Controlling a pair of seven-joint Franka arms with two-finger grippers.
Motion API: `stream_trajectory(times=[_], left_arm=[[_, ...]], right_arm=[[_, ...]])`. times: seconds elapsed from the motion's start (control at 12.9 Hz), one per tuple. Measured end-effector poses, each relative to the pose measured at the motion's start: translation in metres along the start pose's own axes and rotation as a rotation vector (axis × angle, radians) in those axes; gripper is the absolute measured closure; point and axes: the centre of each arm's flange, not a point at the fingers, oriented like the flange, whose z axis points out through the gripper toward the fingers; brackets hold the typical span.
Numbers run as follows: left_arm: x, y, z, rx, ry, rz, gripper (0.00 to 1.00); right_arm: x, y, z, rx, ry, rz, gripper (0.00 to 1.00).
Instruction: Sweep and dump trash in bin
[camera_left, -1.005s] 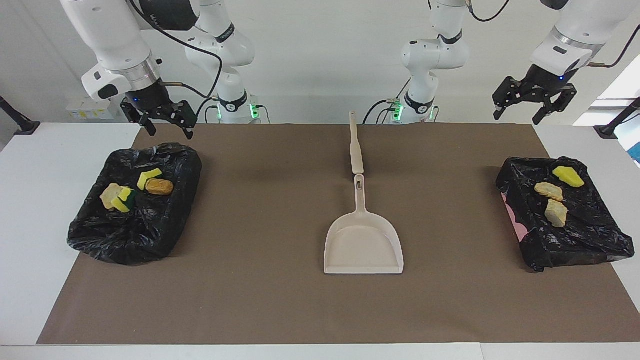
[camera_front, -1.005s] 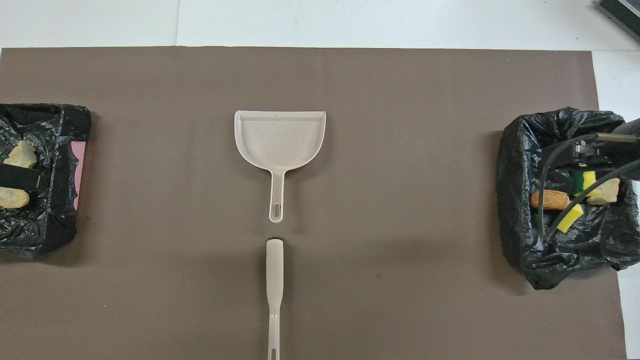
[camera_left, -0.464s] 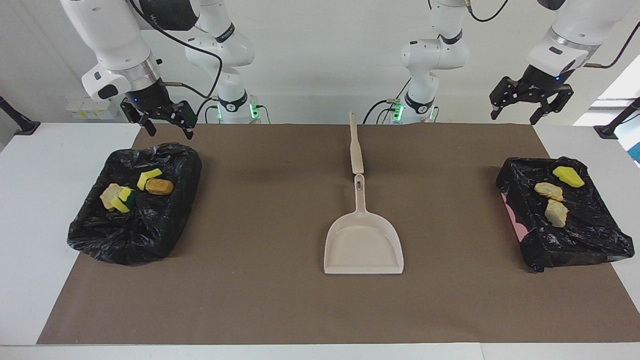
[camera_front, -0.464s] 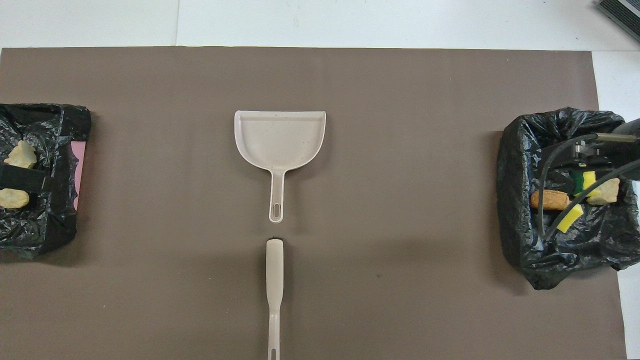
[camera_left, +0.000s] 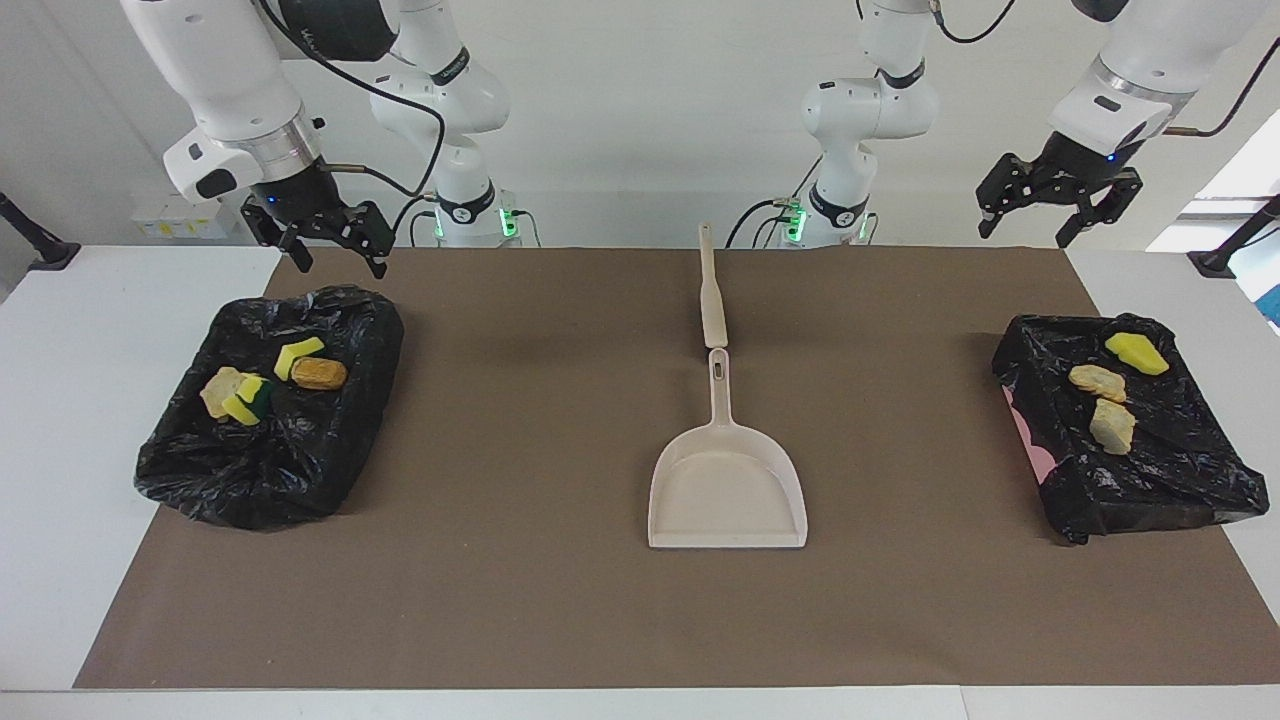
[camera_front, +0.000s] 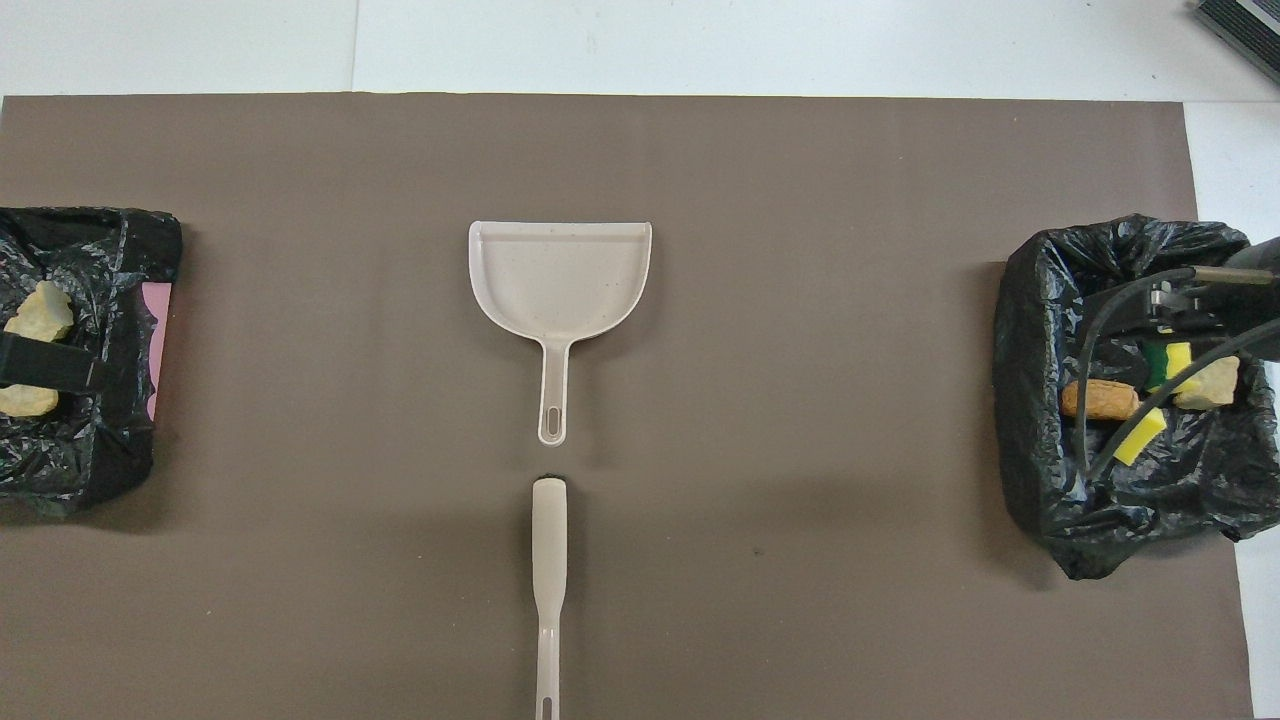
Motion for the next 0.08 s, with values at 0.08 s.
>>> stream_trajectory(times=[0.08], left_arm=[[-0.0020,-0.0002,0.0004,0.004,-0.003,-0.001,0.00]], right_arm=[[0.0001,0.0010,0.0000,0.000,0.000,0.002,0.00]])
